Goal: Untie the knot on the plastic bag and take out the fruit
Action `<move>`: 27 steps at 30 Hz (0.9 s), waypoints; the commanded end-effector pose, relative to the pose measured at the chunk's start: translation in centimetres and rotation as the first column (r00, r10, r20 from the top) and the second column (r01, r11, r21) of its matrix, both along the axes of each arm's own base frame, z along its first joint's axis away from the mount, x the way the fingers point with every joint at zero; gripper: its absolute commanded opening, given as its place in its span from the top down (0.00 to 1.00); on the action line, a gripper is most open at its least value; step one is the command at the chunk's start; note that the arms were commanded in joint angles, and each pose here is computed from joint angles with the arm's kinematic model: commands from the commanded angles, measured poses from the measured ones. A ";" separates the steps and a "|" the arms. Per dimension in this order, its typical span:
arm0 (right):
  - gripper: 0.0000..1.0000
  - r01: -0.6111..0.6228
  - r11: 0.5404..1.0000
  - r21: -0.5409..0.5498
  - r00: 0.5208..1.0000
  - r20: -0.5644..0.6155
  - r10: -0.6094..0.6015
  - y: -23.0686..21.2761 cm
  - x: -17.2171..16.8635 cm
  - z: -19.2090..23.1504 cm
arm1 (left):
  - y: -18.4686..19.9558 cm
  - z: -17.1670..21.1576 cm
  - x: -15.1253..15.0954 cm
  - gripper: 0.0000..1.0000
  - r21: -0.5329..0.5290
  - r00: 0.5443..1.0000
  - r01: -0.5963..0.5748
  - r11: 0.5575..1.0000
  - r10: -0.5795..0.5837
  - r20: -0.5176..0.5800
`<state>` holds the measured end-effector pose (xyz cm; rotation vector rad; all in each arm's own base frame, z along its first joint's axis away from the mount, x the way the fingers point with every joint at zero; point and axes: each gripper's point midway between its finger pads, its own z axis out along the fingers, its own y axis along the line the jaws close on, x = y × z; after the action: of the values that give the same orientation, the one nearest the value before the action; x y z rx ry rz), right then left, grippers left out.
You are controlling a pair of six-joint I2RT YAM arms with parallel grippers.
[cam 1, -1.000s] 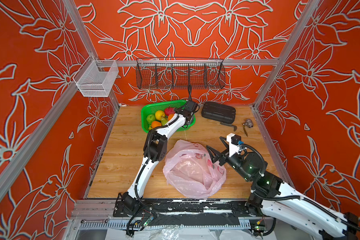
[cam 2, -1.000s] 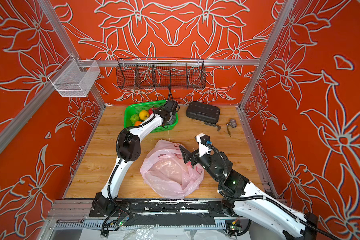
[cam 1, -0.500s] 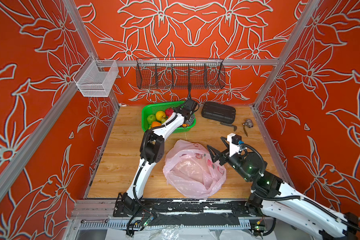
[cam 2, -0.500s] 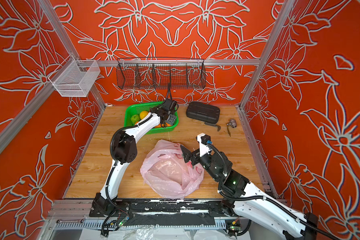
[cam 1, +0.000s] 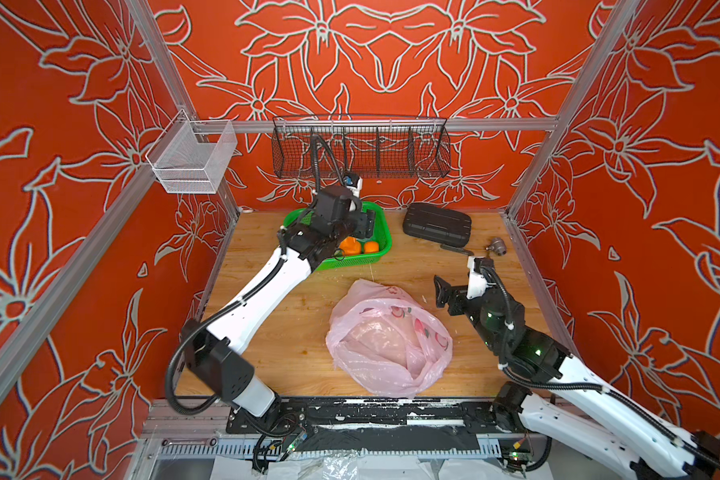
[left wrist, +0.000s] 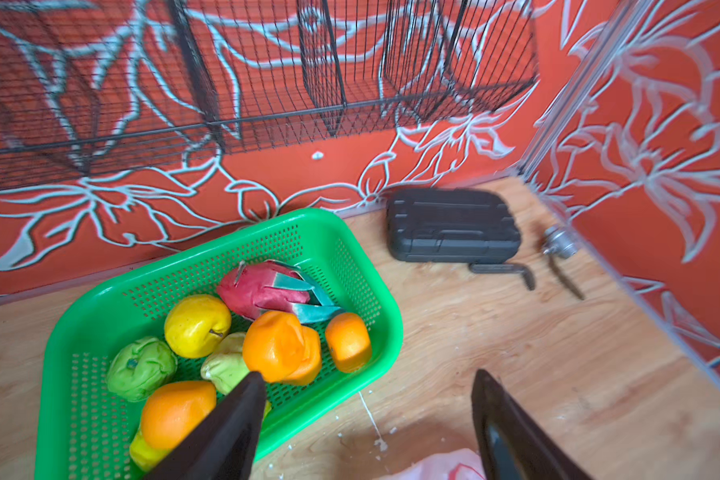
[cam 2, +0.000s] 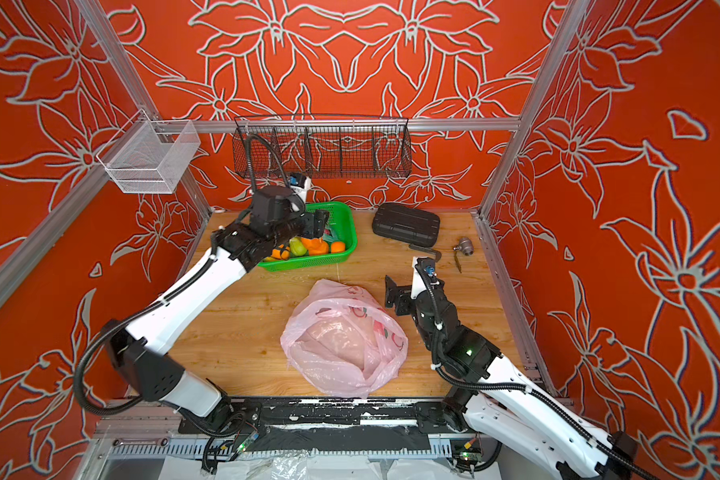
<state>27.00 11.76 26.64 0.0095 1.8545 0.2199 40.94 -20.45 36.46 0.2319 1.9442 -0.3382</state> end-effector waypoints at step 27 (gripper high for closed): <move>0.02 0.287 0.916 -0.281 0.950 -0.039 -0.309 -13.4 9.9 -16.3 | 18.3 -18.6 -10.8 0.08 0.114 0.902 -0.431 0.895 0.423 0.093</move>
<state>34.49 -2.04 7.97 0.1431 2.0894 -0.3032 29.34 -2.23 17.52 -0.1274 1.9458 0.0718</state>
